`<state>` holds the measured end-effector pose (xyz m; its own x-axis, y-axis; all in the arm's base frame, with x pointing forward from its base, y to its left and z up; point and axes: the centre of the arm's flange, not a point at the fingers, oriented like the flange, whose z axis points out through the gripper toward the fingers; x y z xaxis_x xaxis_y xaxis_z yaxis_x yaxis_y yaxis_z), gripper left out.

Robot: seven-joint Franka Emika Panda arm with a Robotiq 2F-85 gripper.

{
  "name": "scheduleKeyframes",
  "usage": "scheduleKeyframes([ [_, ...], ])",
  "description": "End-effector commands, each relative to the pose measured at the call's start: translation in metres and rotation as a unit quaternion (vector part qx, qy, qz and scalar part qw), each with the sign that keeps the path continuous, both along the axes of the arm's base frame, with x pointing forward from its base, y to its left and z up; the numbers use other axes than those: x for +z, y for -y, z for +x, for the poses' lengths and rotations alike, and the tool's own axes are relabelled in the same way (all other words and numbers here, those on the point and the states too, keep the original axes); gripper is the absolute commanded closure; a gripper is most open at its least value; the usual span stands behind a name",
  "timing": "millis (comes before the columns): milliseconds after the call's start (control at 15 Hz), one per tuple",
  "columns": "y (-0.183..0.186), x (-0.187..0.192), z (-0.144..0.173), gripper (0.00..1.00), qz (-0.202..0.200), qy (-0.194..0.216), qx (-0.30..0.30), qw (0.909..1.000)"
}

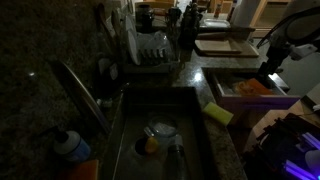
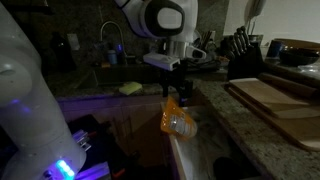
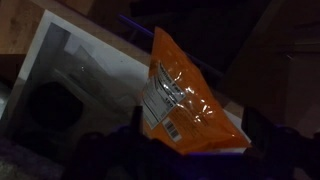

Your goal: Remove the orange pack from the drawer and put it on the counter

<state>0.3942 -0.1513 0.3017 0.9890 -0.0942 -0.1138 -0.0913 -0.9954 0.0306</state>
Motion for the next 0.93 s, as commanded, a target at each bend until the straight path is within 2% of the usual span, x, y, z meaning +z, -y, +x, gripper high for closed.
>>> scheduleKeyframes([
  [0,-0.004,-0.044,0.008,0.0,0.033,0.03,-0.005,0.999],
  [67,-0.016,-0.045,0.01,0.0,0.039,0.047,-0.003,0.9981],
  [133,-0.004,-0.032,0.005,0.0,0.025,0.024,-0.013,0.9993],
  [333,-0.008,-0.037,0.007,0.0,0.026,0.023,-0.011,0.9993],
  [533,0.021,-0.053,0.012,0.0,-0.025,-0.001,-0.023,0.9994],
  [667,0.035,-0.06,0.013,0.0,-0.036,-0.017,-0.036,0.9985],
  [733,0.038,-0.064,0.015,0.25,-0.036,-0.026,-0.039,0.9983],
  [867,0.037,-0.066,0.017,0.33,-0.021,-0.034,-0.044,0.9982],
])
